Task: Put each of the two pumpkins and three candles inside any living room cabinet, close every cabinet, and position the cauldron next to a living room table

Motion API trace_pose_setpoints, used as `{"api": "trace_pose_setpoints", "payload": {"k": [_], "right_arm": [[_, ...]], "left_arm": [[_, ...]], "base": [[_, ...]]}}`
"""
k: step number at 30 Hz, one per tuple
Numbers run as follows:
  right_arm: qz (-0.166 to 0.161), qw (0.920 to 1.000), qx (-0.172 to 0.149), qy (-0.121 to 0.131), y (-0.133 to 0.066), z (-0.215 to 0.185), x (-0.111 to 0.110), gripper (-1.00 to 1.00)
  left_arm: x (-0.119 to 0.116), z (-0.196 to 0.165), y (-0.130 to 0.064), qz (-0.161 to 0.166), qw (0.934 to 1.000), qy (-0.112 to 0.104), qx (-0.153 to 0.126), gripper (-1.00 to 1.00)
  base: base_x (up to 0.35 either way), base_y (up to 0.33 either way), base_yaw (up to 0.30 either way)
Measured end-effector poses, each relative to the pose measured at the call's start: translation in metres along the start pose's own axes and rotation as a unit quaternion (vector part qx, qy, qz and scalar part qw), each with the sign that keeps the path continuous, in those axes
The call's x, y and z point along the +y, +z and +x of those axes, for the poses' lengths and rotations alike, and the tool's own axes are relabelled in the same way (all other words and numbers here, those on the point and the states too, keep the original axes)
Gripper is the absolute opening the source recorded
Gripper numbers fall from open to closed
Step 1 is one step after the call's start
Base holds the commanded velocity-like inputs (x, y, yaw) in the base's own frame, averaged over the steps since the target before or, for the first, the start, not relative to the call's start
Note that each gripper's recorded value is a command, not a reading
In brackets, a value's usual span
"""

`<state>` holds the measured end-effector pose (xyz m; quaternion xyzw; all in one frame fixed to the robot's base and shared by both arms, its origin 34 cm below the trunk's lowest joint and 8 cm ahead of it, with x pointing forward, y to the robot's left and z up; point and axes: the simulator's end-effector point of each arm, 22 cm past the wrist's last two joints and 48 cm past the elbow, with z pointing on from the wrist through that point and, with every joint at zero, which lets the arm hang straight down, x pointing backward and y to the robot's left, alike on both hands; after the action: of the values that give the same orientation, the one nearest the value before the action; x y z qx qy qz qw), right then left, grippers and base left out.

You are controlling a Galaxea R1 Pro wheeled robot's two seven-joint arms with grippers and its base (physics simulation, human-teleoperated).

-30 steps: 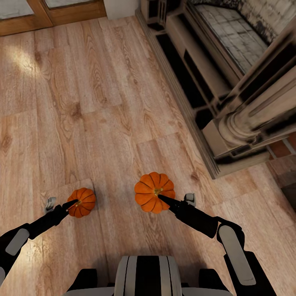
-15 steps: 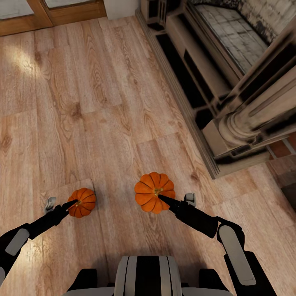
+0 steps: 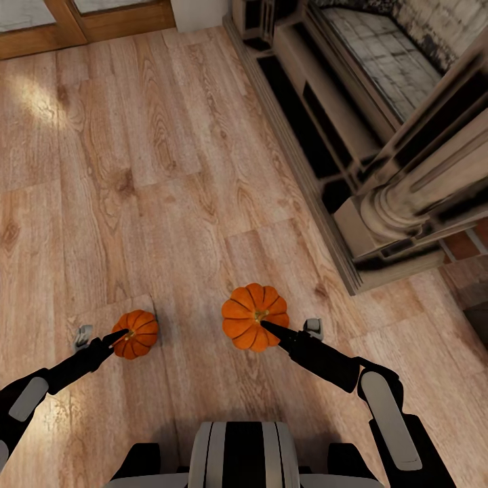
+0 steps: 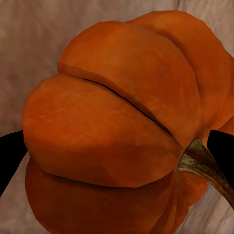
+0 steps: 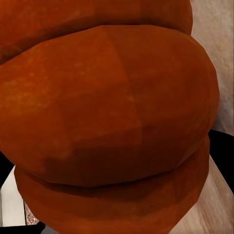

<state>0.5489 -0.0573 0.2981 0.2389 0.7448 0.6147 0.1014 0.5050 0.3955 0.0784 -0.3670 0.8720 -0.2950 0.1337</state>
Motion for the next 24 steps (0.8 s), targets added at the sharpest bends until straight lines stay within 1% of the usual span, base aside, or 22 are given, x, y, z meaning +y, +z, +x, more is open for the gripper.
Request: {"api": "trace_pose_setpoints", "payload": {"k": [19,24], "right_arm": [[-0.005,1.0000,0.000,0.000,0.000,0.000,0.002,-1.00],[-0.011,0.9999,-0.001,-0.009,-0.001,-0.002,0.013,-1.00]], "left_arm": [[0.000,0.000,0.000,0.000,1.0000,0.000,0.000,-1.00],[-0.011,-0.007,-0.004,0.008,0.9999,0.003,-0.006,-1.00]], "base": [[0.000,0.000,0.000],[0.000,0.000,0.000]]}}
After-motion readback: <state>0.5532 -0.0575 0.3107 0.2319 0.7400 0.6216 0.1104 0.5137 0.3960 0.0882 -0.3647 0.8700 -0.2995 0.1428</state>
